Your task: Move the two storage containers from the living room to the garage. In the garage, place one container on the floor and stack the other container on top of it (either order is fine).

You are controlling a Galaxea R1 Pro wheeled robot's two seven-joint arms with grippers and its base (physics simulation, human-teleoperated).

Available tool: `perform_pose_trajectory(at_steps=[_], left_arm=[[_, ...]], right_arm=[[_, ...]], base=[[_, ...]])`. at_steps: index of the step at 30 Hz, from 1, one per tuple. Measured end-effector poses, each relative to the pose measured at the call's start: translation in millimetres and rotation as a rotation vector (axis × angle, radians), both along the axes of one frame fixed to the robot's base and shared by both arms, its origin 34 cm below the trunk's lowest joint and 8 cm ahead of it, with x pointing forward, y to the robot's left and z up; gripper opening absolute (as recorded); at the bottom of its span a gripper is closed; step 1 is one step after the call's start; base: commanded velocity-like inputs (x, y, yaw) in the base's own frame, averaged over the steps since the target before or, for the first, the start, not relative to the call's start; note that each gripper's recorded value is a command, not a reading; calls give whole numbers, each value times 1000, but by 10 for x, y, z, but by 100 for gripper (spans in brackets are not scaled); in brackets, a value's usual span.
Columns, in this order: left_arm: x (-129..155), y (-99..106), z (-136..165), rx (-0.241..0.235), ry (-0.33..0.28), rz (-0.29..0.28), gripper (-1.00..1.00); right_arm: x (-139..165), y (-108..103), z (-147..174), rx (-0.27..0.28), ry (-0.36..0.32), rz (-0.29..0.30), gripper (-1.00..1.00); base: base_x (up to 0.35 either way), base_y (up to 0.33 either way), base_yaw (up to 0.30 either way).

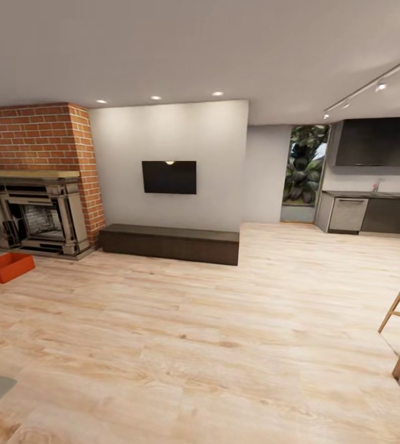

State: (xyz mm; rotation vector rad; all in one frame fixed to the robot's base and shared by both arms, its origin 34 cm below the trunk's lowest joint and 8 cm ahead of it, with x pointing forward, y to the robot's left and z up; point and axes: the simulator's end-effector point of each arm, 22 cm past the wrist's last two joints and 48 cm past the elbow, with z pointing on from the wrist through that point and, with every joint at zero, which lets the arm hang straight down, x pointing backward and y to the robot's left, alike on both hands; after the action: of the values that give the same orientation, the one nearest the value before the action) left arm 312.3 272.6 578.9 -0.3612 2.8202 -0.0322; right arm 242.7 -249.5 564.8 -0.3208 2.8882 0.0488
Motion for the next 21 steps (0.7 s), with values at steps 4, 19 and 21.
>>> perform_pose_trajectory(at_steps=[4,19,21], left_arm=[[-1,4,0,0,0,0,100],[4,-3,1,0,-2,-1,100],[4,-10,1,-1,-2,-3,100]], right_arm=[[-3,12,0,1,1,-1,100],[3,15,0,2,-1,-1,100],[3,16,1,2,-1,-1,100]], base=[[323,0,0],[323,0,0],[323,0,0]])
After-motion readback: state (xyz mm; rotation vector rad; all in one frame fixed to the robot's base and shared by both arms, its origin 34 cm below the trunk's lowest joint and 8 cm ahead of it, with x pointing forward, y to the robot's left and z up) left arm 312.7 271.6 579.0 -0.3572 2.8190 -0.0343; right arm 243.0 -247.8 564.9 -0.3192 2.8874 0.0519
